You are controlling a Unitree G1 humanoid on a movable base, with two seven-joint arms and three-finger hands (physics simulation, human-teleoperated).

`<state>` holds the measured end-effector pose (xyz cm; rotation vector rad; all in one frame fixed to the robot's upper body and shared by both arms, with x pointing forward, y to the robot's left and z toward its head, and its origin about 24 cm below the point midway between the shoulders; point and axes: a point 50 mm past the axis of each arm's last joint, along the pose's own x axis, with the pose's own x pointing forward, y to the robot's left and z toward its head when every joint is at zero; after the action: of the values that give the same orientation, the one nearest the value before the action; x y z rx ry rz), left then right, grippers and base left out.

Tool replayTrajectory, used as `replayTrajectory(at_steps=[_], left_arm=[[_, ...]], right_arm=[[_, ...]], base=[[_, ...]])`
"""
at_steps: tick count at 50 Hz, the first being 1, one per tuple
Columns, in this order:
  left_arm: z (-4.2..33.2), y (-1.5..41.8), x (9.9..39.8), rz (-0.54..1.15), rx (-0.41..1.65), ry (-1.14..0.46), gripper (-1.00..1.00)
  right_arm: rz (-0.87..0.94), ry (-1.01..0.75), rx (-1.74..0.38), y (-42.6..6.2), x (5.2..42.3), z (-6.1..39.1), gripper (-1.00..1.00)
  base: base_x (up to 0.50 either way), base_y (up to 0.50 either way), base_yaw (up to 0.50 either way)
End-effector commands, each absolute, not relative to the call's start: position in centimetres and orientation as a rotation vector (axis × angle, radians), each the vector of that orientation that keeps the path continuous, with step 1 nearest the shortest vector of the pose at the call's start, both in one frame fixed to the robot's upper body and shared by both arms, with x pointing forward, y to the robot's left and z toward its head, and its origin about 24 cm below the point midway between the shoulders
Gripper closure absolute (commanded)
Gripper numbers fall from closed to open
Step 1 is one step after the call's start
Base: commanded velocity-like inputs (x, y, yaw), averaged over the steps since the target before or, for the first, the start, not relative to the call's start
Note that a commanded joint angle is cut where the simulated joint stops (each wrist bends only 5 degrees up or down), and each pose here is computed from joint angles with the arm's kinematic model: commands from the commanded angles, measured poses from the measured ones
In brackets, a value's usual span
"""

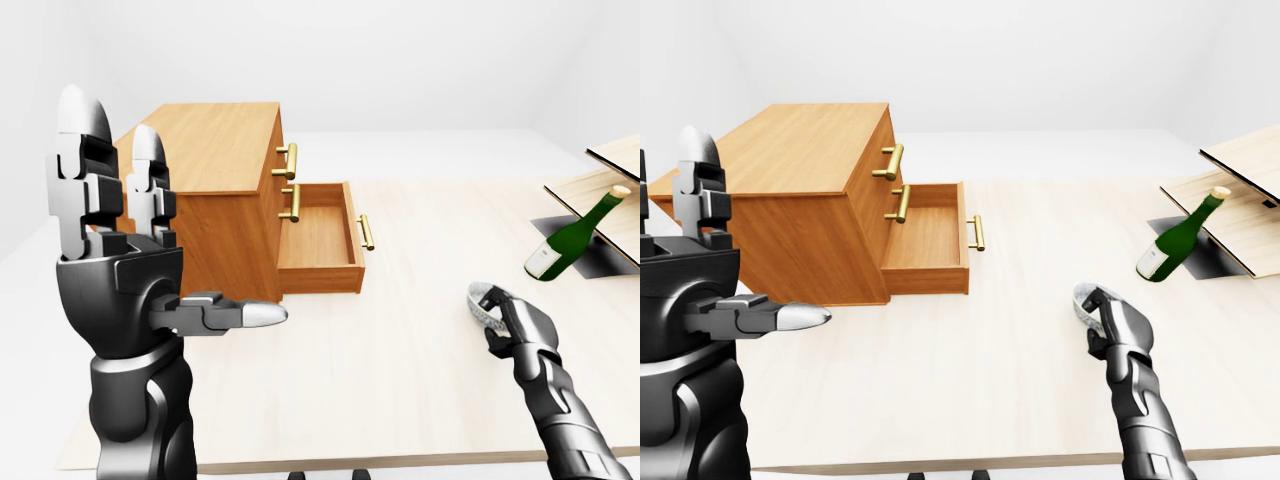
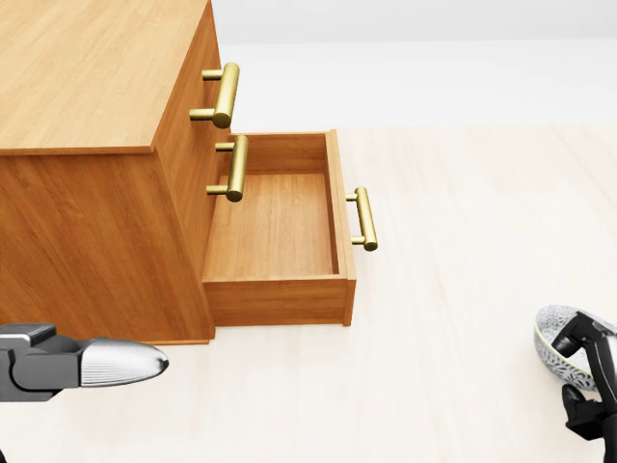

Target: Put the bowl on top of the cabinet.

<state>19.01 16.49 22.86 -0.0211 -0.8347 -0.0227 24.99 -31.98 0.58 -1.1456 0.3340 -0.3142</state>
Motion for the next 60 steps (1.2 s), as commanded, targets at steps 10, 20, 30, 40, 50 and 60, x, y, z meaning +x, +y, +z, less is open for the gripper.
replayTrajectory(at_steps=[10, 20, 30, 40, 50, 60], left_arm=[[22.6, 16.3, 19.0, -0.030, -0.023, -0.820, -1.00], [23.1, 16.4, 18.8, -0.025, -0.026, -0.850, -1.00], [23.7, 16.7, 18.5, -0.018, -0.031, -0.886, -1.00], [24.2, 17.0, 18.2, -0.012, -0.038, -0.916, -1.00], [24.4, 17.2, 18.2, -0.006, -0.043, -0.927, -1.00], [24.3, 17.2, 18.3, -0.007, -0.045, -0.916, -1.00]], right_arm=[[-0.277, 0.168, -1.121, -29.9, 25.9, 4.6, 1.00], [-0.262, 0.093, -1.129, -29.0, 26.6, 6.6, 1.00], [-0.249, 0.024, -1.146, -28.3, 27.6, 8.7, 1.00], [-0.249, -0.046, -1.150, -27.2, 29.9, 12.1, 1.00], [-0.259, -0.108, -1.139, -26.1, 31.7, 16.0, 1.00], [-0.251, -0.175, -1.134, -24.6, 33.4, 19.0, 1.00]], base=[[0.00, 0.00, 0.00], [0.00, 0.00, 0.00], [0.00, 0.00, 0.00], [0.00, 0.00, 0.00], [0.00, 0.00, 0.00], [0.00, 0.00, 0.00]])
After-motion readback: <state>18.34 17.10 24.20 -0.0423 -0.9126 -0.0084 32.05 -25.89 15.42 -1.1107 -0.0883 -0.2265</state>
